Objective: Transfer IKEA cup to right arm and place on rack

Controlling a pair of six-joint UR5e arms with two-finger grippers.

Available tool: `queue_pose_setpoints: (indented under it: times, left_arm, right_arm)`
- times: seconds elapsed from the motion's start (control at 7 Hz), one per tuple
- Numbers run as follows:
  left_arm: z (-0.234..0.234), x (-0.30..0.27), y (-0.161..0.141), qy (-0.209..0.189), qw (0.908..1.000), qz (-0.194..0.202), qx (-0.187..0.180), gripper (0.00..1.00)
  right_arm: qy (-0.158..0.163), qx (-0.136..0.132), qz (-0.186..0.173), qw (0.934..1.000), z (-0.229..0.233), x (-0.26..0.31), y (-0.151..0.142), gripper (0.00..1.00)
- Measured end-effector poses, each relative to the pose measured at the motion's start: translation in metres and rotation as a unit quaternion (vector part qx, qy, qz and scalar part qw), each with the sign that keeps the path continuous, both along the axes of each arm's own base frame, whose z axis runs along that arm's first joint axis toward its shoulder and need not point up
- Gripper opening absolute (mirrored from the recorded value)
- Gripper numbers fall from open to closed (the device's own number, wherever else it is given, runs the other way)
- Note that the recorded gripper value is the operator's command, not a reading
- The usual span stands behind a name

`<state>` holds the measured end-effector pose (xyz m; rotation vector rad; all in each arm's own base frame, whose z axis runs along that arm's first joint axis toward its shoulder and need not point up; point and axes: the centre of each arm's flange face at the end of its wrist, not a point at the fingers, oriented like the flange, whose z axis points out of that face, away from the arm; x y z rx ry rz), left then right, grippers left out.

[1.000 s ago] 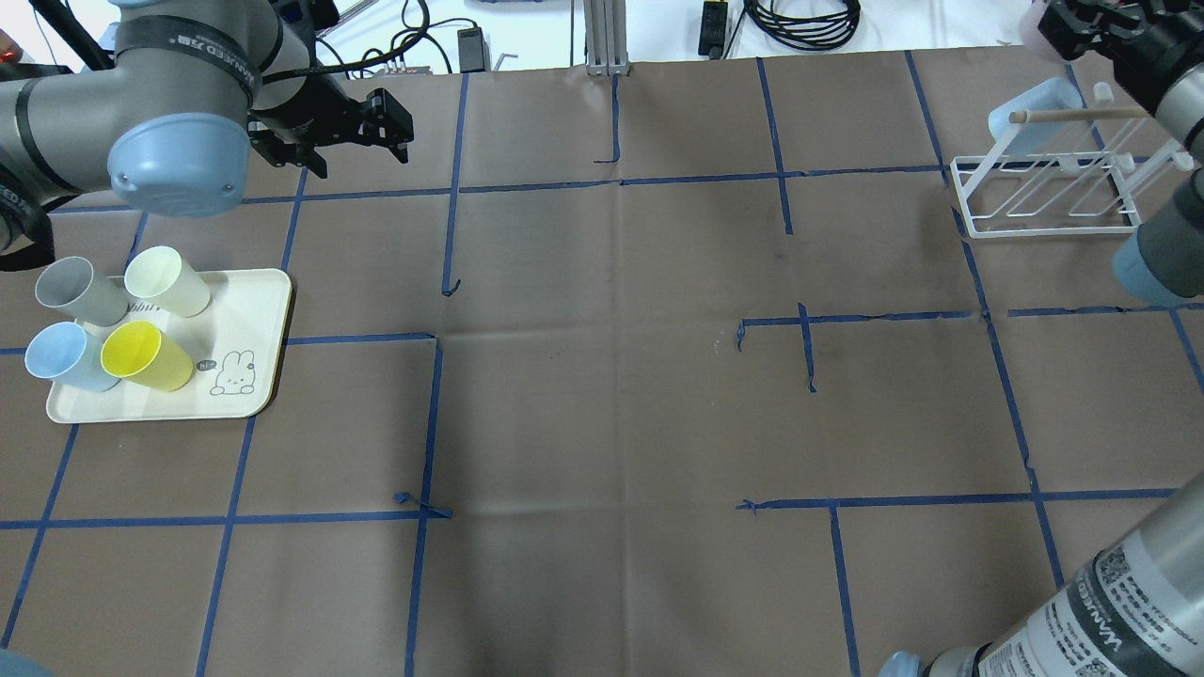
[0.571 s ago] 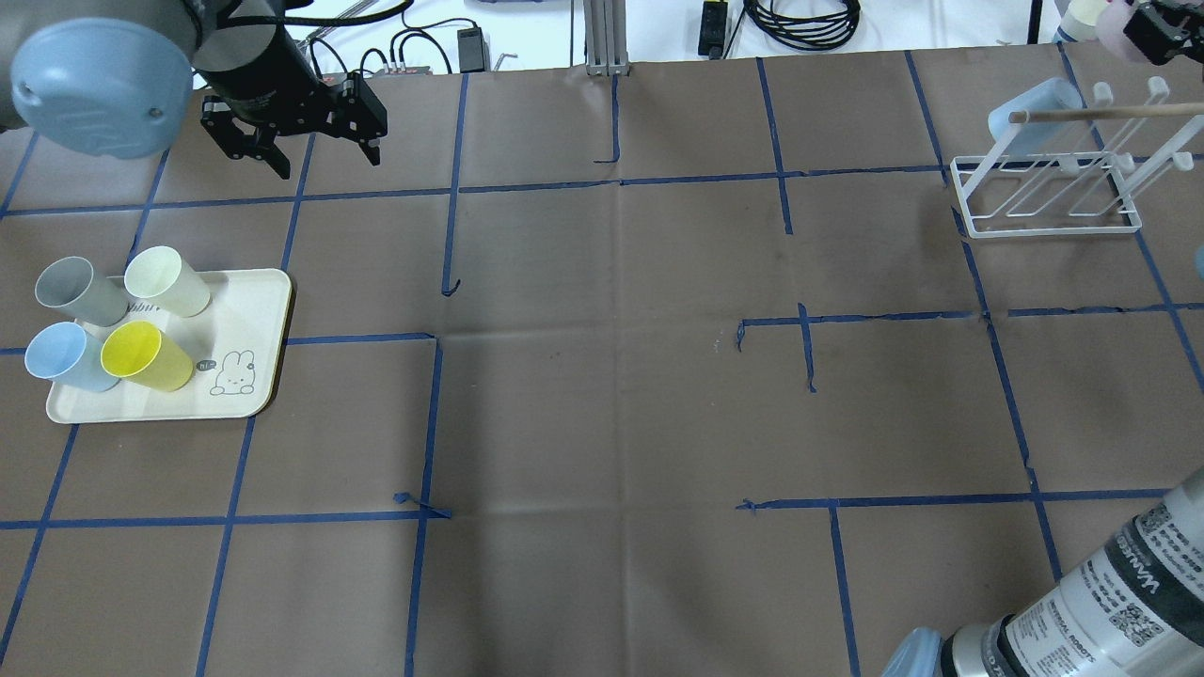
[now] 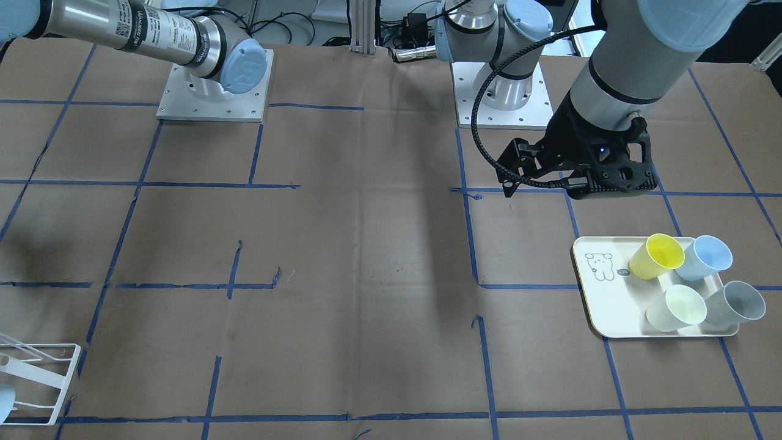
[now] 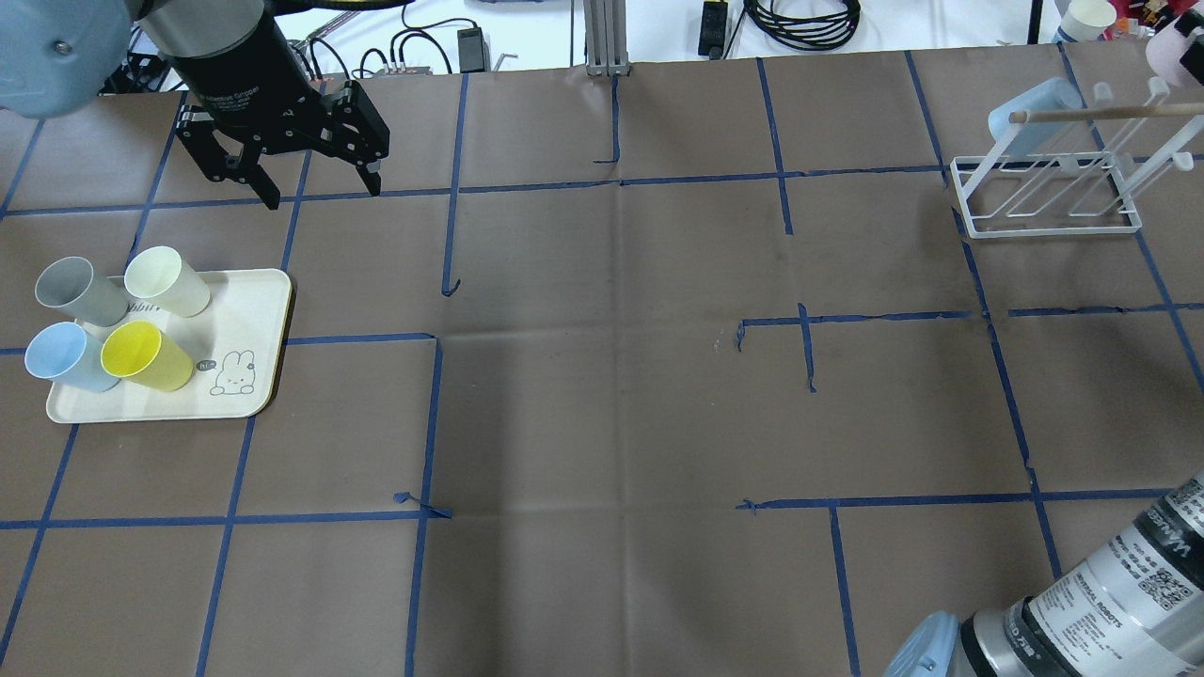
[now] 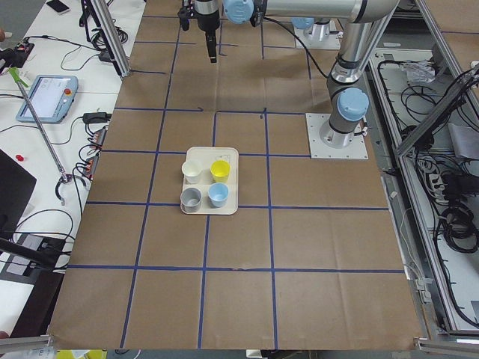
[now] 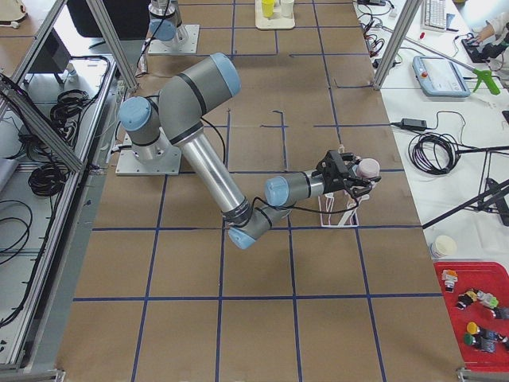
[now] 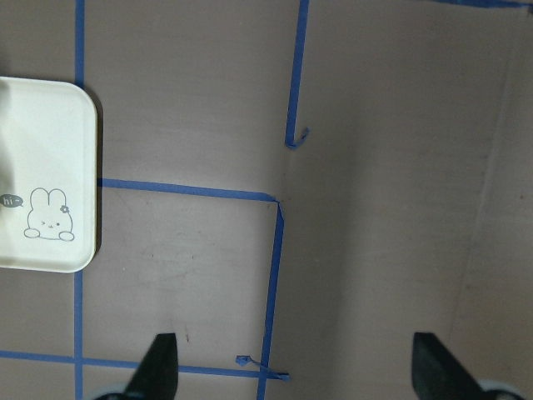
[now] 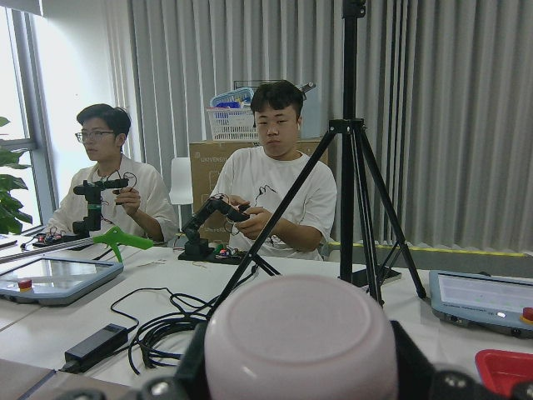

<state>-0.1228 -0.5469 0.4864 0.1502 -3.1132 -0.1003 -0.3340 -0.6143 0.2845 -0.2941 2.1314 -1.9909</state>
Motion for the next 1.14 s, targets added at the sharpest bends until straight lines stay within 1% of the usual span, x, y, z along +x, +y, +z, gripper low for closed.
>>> queue_pose_setpoints:
  times: [0.43, 0.86, 1.14]
  left_arm:
    - [-0.003, 0.001, 0.009, 0.0, 1.0, -0.005, -0.002, 0.99]
    - [0.002, 0.003, 0.022, -0.001, 0.9998, -0.008, -0.018, 0.99]
    - [0.001, 0.005, 0.027, -0.001, 0.999, -0.02, -0.04, 0.99]
  right_arm:
    - [-0.008, 0.017, 0.001, 0.9998, -0.013, -0.015, -0.013, 0.42]
    - [-0.01, 0.021, 0.002, 0.9997, -0.037, -0.028, -0.024, 0.42]
    - [-0.011, 0.023, 0.002, 0.9997, -0.042, -0.029, -0.025, 0.42]
